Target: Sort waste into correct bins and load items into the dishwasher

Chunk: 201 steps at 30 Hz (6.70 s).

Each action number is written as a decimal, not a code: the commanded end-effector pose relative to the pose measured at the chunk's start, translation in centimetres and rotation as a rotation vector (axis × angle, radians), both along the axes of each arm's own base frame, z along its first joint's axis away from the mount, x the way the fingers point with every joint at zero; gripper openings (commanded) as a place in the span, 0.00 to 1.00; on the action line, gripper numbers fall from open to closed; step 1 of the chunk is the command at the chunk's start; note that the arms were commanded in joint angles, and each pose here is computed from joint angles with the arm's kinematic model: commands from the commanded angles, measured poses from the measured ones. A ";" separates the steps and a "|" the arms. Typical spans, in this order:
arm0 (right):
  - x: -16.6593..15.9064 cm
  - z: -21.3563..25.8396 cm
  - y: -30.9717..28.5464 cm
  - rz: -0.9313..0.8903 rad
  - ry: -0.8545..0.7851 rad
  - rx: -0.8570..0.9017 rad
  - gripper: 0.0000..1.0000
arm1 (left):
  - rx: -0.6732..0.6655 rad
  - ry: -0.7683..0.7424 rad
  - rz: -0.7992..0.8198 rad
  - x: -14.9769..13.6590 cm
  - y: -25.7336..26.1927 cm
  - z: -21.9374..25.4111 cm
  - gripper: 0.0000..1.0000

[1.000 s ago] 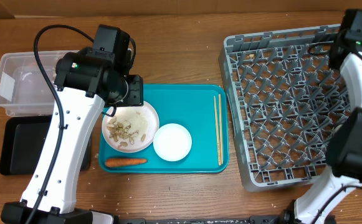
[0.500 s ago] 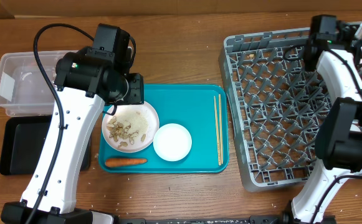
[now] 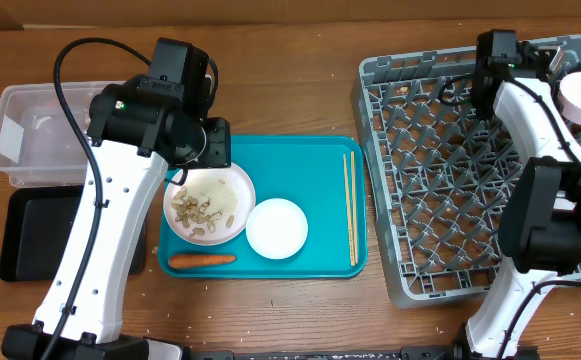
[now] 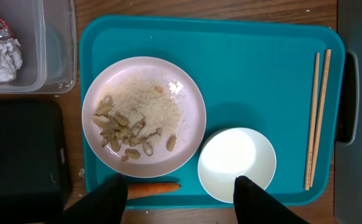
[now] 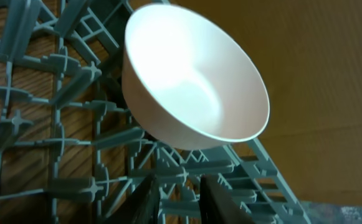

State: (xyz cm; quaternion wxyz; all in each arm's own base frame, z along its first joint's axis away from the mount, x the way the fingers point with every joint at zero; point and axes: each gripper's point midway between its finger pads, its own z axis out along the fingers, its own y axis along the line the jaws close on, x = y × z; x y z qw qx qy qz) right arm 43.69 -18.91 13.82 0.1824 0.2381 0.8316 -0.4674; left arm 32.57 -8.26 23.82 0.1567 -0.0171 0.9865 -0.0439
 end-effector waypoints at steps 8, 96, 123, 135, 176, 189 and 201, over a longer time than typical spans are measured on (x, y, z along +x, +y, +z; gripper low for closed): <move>1.3 5.5 1.4 0.030 -0.354 0.282 0.29 | 0.002 -0.015 0.011 0.1 0.1 0.4 0.58; -5.3 5.2 -5.1 -0.075 -0.077 -0.174 0.04 | -0.006 -0.023 0.008 0.3 -0.1 0.5 0.62; -0.5 -2.3 6.8 0.333 0.006 0.208 0.80 | -0.003 -0.025 0.009 0.3 0.0 0.5 0.62; 0.0 6.4 12.0 0.550 -0.287 0.452 1.00 | -0.004 -0.026 0.009 0.3 0.0 0.5 0.63; -18.3 -2.9 44.3 0.828 0.356 1.165 0.81 | 0.016 -0.043 0.267 1.7 7.3 0.6 0.87; -18.6 -8.8 44.8 0.713 0.489 1.158 0.49 | -0.058 -0.002 0.395 0.8 11.1 0.4 0.89; -19.1 -10.8 45.2 0.654 0.526 1.175 0.32 | -0.057 0.001 0.395 0.8 11.2 0.3 0.89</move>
